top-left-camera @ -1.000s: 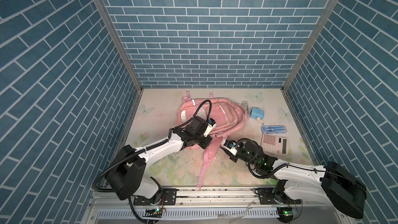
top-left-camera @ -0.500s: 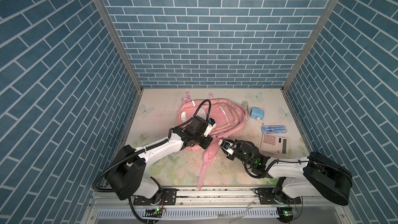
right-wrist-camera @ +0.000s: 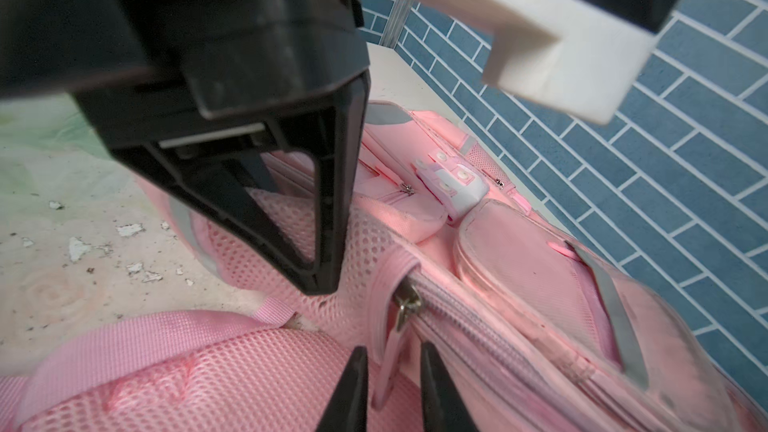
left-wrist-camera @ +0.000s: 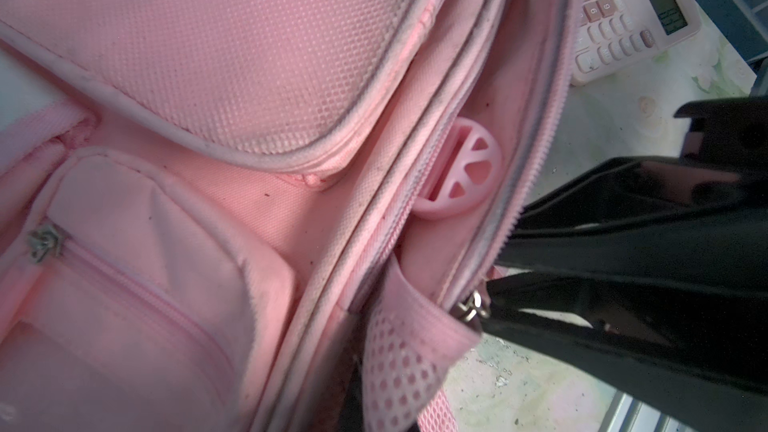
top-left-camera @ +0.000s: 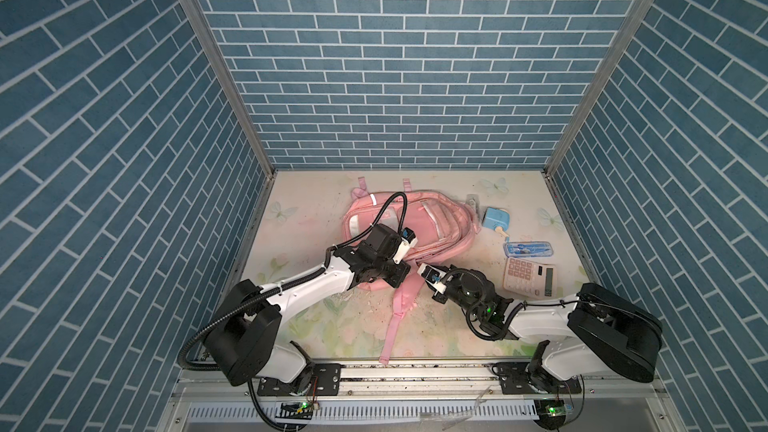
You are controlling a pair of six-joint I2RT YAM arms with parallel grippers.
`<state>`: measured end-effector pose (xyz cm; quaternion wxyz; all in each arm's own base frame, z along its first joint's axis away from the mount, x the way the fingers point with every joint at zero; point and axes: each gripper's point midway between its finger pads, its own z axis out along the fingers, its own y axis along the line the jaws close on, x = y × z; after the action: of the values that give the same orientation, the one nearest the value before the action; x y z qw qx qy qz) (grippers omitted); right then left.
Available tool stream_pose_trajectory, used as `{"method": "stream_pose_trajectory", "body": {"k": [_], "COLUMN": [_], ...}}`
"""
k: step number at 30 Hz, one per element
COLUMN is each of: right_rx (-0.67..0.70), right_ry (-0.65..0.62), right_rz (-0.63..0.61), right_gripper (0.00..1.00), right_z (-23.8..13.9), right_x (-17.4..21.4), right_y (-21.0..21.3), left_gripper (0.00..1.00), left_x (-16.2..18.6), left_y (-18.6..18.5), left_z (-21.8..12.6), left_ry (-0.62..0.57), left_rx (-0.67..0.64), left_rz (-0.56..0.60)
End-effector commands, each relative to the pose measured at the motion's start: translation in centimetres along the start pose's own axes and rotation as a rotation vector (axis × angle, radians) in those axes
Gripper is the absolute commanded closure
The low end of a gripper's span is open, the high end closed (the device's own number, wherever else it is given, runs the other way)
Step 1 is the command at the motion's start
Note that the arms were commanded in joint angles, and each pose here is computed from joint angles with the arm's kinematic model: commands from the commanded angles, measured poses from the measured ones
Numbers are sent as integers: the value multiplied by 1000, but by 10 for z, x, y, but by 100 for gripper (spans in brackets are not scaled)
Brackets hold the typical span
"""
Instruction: Pack the student bag
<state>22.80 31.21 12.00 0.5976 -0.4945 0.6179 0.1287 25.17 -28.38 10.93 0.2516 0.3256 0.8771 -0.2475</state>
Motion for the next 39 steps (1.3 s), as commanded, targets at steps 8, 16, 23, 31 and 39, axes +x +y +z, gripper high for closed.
{"method": "stream_pose_trajectory", "body": {"k": [8,16,23,31,39], "right_rx": [149,165,174,84,219], "right_ry": [9,52,77,48,145], "right_rz": [74,109,182,232,391], "right_gripper": [87,100,100,100,100], "right_z": [1,-7,-21,-18,-33], "right_x": [-5,5,14,13,32], "right_y": [-27,-29,-36,-28,-58], "left_gripper": [100,100,100,100,100], "left_x": [-32,-24,-18,-16,-4], "left_y": [-16,-6,4,3,53], "left_z": [-16,-19,-24,-29,-45], "left_ry": [-102,-73,-45,-38,16], "left_rx": [54,-13,-74,-74,-247], "left_rz": [14,29,66,125,134]}}
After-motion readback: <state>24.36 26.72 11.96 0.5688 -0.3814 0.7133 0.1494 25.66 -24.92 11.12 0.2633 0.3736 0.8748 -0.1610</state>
